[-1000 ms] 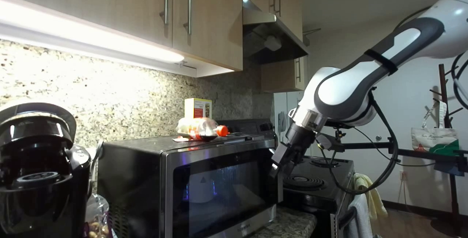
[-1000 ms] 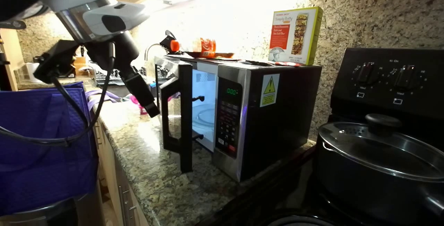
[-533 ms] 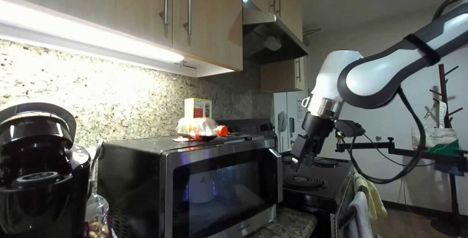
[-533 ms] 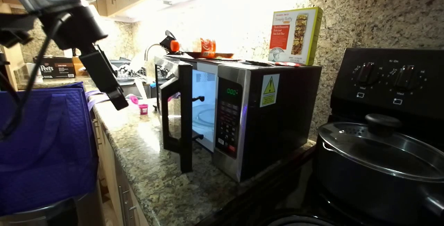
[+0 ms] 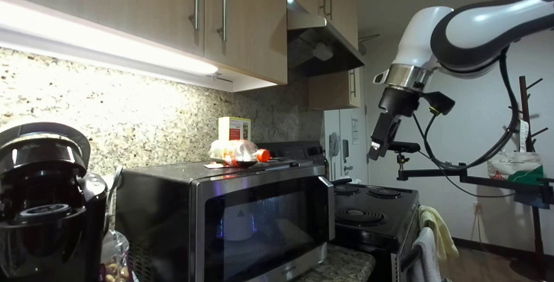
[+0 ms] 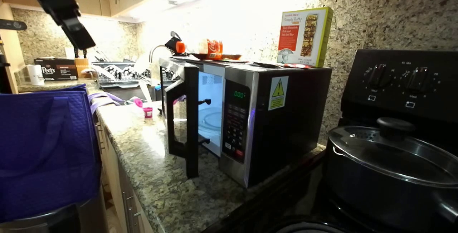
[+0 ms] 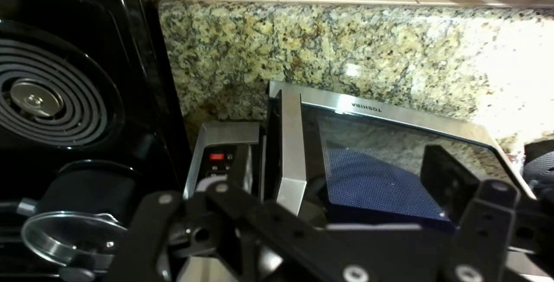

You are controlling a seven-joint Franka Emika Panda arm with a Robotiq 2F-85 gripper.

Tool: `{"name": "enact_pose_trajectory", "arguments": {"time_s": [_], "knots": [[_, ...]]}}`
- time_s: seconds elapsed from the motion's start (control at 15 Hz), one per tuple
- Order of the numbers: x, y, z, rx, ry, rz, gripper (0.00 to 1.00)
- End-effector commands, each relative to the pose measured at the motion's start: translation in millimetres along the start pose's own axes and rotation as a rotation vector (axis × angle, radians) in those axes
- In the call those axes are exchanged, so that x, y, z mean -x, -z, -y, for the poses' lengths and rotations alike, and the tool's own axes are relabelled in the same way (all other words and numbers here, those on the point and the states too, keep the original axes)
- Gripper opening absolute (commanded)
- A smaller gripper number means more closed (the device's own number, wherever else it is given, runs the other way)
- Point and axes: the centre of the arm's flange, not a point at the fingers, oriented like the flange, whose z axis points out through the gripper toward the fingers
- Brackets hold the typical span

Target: Open the microwave

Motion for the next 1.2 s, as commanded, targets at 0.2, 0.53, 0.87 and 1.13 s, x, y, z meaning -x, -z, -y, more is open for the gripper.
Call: {"name": "enact_pose_trajectory", "arguments": {"time_s": [0.2, 0.53, 0.87, 1.13], "knots": [[-35.8, 19.8, -34.9, -0.128, 0.131, 0.063, 1.0], [-47.2, 26.9, -48.8, -0.155, 0.062, 0.267, 1.0], [-62.2, 28.8, -52.8, -0.103, 0.004, 0.438, 1.0], [-54.6, 21.9, -54.9, -0.1, -0.019, 0.447, 1.0]]}}
